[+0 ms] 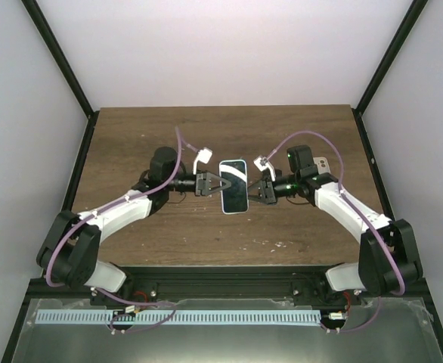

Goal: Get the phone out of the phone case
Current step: Remove the phone case from the phone.

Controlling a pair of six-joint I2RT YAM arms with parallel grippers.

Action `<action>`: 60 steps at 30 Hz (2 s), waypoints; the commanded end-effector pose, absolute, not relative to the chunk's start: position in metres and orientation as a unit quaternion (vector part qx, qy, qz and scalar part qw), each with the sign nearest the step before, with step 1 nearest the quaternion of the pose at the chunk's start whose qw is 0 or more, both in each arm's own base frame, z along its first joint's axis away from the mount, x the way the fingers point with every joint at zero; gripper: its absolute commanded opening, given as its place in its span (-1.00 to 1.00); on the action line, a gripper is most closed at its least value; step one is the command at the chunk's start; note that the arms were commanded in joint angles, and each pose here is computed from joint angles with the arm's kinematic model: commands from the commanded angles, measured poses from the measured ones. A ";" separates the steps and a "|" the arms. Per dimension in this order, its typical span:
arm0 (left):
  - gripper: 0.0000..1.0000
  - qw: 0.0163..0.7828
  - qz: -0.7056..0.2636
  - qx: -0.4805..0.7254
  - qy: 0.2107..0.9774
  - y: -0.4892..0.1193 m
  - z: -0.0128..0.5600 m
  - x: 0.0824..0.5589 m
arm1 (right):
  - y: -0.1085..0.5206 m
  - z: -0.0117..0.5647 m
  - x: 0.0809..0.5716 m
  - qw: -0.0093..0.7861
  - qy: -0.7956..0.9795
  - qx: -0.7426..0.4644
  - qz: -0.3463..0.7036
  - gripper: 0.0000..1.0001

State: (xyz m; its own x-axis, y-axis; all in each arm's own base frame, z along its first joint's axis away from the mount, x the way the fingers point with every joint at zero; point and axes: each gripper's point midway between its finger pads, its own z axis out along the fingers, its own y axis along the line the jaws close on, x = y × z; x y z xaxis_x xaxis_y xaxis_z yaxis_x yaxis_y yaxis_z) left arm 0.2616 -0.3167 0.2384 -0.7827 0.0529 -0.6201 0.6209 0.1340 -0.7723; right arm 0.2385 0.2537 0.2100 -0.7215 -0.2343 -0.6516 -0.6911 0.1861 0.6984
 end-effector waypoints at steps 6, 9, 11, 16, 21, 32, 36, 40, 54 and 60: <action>-0.22 0.270 -0.545 0.090 0.789 -0.301 0.175 0.280 | 0.260 0.203 0.223 0.251 0.736 -0.327 0.537 -0.99; -0.08 0.291 -0.487 0.056 0.822 -0.279 0.159 0.282 | 0.256 0.187 0.223 0.236 0.755 -0.308 0.528 -0.99; 0.00 0.300 -0.432 0.037 0.849 -0.264 0.145 0.281 | 0.255 0.181 0.227 0.222 0.774 -0.289 0.518 -0.99; 0.01 0.323 -0.338 0.036 0.883 -0.247 0.131 0.271 | 0.243 0.151 0.241 0.190 0.840 -0.225 0.457 -0.99; 0.00 0.346 -0.280 0.064 0.893 -0.253 0.132 0.255 | 0.237 0.137 0.241 0.141 0.870 -0.191 0.432 -0.99; 0.02 0.371 -0.221 0.100 0.897 -0.277 0.144 0.236 | 0.232 0.104 0.265 0.113 0.924 -0.106 0.349 -0.99; 0.06 0.393 -0.175 0.117 0.895 -0.283 0.146 0.235 | 0.237 0.101 0.275 0.101 0.938 -0.078 0.323 -0.99; 0.05 0.416 -0.141 0.148 0.886 -0.295 0.147 0.234 | 0.251 0.105 0.277 0.072 0.940 -0.060 0.329 -0.99; -0.02 0.419 -0.080 0.236 0.874 -0.337 0.115 0.244 | 0.260 0.062 0.274 -0.022 0.950 -0.015 0.312 -0.99; -0.04 0.401 -0.051 0.282 0.870 -0.352 0.093 0.243 | 0.260 0.058 0.273 -0.030 0.949 -0.013 0.314 -0.99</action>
